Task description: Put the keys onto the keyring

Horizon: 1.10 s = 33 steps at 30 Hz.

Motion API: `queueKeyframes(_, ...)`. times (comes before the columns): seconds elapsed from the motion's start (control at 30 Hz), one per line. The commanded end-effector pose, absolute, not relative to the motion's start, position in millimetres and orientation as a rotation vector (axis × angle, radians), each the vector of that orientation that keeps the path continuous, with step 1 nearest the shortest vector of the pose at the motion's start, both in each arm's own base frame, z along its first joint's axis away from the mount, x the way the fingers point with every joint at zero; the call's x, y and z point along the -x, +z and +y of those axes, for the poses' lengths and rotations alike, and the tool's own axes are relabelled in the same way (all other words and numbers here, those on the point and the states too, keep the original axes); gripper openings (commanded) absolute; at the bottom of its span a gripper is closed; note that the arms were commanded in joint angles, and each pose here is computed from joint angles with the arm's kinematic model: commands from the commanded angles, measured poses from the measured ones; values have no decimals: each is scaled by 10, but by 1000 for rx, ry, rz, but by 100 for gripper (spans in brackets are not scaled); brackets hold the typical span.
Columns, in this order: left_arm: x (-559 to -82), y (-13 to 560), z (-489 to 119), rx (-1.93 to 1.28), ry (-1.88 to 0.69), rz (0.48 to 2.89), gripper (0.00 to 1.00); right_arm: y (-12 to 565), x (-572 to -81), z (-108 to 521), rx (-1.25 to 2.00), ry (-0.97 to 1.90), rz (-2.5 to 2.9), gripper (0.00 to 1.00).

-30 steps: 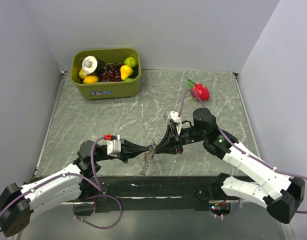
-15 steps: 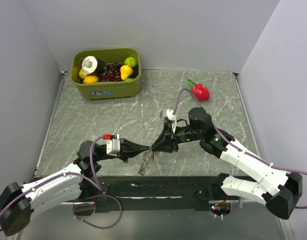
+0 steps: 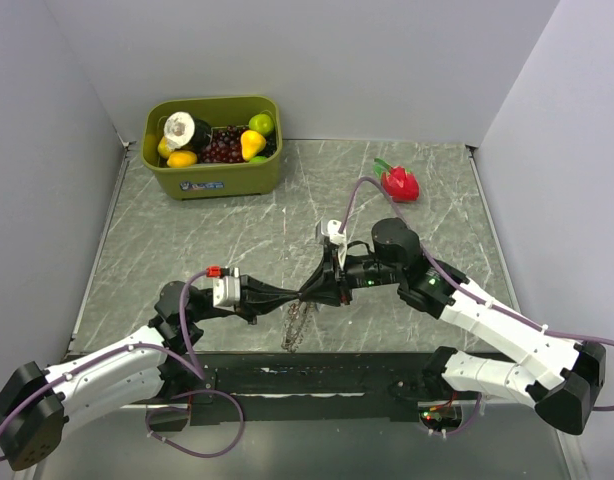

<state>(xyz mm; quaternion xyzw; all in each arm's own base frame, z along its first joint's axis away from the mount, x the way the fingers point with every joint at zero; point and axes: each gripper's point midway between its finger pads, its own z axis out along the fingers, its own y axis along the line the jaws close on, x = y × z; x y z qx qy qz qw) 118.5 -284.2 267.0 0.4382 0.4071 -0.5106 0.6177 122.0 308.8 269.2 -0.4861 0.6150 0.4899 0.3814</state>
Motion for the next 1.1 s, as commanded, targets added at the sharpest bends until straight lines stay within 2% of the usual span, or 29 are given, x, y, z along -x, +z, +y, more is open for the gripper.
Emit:
queueKeyframes(0.0,-1090,3145,-2789,-981,-1160,761,1,2824,-1382,3066,1182,1131,1545,26)
queueKeyframes(0.1,-1075,3158,-2776,-977,-1162,753,1,2811,-1420,3032,1150,1101,1558,20)
queueKeyframes(0.23,-1043,3164,-2774,-988,-1172,742,1,2838,-1530,2984,1084,1041,1580,2)
queueKeyframes(0.27,-1045,3168,-2778,-990,-1171,741,1,2866,-1535,2975,1077,1036,1570,0)
queueKeyframes(0.53,-1057,3159,-2821,-1033,-1162,759,1,2914,-1612,2903,1072,957,1585,0)
queueKeyframes(0.67,-1153,2959,-2868,-1109,-1112,883,2,2819,-1595,2920,1164,938,1634,0)
queueKeyframes(0.7,-1224,2924,-2867,-1108,-1074,920,11,2803,-1606,2913,1185,919,1639,0)
queueKeyframes(0.77,-1306,2982,-2858,-1122,-1014,949,18,2745,-1596,2880,1214,900,1684,0)
queueKeyframes(0.8,-1350,2810,-2846,-1148,-999,1054,26,2736,-1611,2864,1214,884,1695,0)
queueKeyframes(0.87,-1403,2853,-2850,-1187,-956,1084,37,2740,-1595,2854,1217,888,1703,0)
queueKeyframes(1.07,-1427,2668,-2944,-1383,-963,1242,48,2696,-1518,2875,1278,923,1733,0)
